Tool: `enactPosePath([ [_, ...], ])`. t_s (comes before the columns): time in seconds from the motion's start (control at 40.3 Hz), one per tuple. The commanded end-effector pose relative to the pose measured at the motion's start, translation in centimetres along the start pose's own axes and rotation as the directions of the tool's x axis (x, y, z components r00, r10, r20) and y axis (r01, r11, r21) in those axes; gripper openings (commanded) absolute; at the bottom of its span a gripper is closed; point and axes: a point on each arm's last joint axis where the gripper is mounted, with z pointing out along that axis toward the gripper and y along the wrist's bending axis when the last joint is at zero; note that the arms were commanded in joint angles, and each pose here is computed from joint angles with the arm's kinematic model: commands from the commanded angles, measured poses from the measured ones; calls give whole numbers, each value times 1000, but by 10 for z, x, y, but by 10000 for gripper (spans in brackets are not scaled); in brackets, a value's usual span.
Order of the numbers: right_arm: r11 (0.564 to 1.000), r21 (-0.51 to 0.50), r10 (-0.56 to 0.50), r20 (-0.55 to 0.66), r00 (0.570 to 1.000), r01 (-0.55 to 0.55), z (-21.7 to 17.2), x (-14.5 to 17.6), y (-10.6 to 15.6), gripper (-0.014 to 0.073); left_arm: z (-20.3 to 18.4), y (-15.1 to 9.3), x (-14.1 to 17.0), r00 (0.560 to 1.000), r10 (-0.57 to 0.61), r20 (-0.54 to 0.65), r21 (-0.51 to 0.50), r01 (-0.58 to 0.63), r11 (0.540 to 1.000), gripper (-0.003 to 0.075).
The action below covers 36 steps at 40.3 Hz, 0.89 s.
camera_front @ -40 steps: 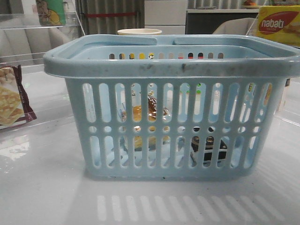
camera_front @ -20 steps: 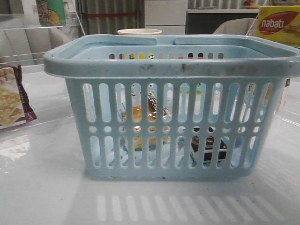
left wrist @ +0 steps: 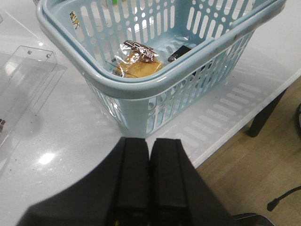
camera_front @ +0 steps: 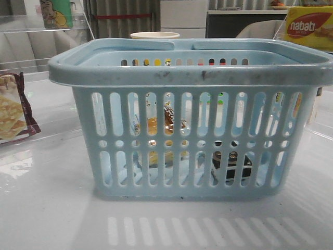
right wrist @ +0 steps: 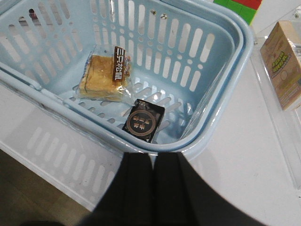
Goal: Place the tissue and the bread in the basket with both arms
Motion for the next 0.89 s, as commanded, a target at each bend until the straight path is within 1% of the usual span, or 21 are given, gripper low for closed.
enactPosePath([
  [0.0, 1000, 10, -13, 95, 995, 12, -7, -13, -1, 57, -6, 0, -14, 995, -9, 99, 1, 9, 1000, 95],
  [0.372, 1000, 10, -13, 95, 995, 12, -7, -13, -1, 57, -7, 0, -14, 995, -9, 101, 3, 8, 1000, 95],
  [0.471, 1000, 10, -13, 95, 995, 12, -7, -13, -1, 57, -8, 3, -13, 994, -26, 105, -23, 28, 999, 95],
  [0.546, 1000, 10, -13, 95, 995, 12, -7, -13, -1, 57, -9, 10, -10, 991, -39, 130, -77, 50, 996, 95],
  [0.67, 1000, 10, -13, 95, 995, 12, -7, -13, -1, 57, -14, 20, 2, 970, -65, 234, -173, 107, 979, 95],
  [0.769, 1000, 10, -13, 95, 995, 12, -7, -13, -1, 57, -19, 26, 20, 935, -57, 350, -256, 155, 954, 95],
  [0.868, 1000, 10, -13, 95, 995, 12, -7, -13, -1, 57, -21, 30, 43, 892, -31, 451, -344, 206, 916, 95],
])
